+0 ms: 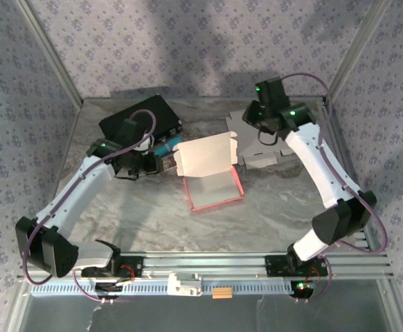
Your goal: Fold the paper box
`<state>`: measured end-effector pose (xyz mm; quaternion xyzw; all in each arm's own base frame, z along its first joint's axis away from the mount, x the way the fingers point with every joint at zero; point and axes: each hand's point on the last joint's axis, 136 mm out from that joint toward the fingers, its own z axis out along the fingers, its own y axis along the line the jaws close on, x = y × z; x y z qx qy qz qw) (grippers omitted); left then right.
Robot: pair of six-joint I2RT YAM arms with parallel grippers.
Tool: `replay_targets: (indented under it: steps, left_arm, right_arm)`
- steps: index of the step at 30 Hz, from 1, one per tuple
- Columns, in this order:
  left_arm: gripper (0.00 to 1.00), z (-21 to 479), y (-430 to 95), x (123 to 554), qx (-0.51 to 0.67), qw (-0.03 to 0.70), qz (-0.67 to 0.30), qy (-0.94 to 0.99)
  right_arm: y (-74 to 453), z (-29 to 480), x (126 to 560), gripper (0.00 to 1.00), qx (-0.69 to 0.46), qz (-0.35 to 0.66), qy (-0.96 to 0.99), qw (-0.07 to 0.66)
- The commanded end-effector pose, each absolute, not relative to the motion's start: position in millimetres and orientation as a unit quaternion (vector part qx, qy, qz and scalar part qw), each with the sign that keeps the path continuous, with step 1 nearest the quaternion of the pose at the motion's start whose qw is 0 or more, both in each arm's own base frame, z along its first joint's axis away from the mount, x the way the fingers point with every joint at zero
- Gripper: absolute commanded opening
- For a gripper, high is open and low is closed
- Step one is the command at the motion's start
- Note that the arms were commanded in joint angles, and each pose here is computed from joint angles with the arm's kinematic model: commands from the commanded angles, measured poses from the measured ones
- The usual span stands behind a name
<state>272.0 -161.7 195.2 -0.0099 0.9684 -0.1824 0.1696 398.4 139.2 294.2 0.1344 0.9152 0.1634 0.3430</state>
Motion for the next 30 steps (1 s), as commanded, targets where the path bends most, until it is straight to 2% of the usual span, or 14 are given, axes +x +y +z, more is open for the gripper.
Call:
replay_targets:
  steps: [1,6,15,21,30]
  left_arm:
    - [0.34,192.7,-172.4,283.5,0.046,0.167,-0.175,0.969]
    - [0.34,177.6,-183.5,311.1,0.077,0.189,-0.164,0.965]
    - [0.36,151.3,-199.1,346.2,0.096,0.174,-0.167,0.966]
    - [0.36,141.4,-210.8,356.6,0.104,0.162,-0.182,0.964]
    - [0.36,136.6,-220.6,359.5,0.109,0.15,-0.191,0.964]
  right_arm:
    - [160.3,281.8,383.8,0.37,-0.114,0.216,0.913,0.328]
    - [146.4,229.9,372.2,0.45,-0.182,0.215,0.923,0.261]
    - [154.2,171.2,387.4,0.47,-0.226,0.232,0.926,0.196]
    - [169.6,159.9,397.1,0.5,-0.256,0.233,0.92,0.185]
    - [186.0,154.2,404.9,0.48,-0.272,0.245,0.913,0.182]
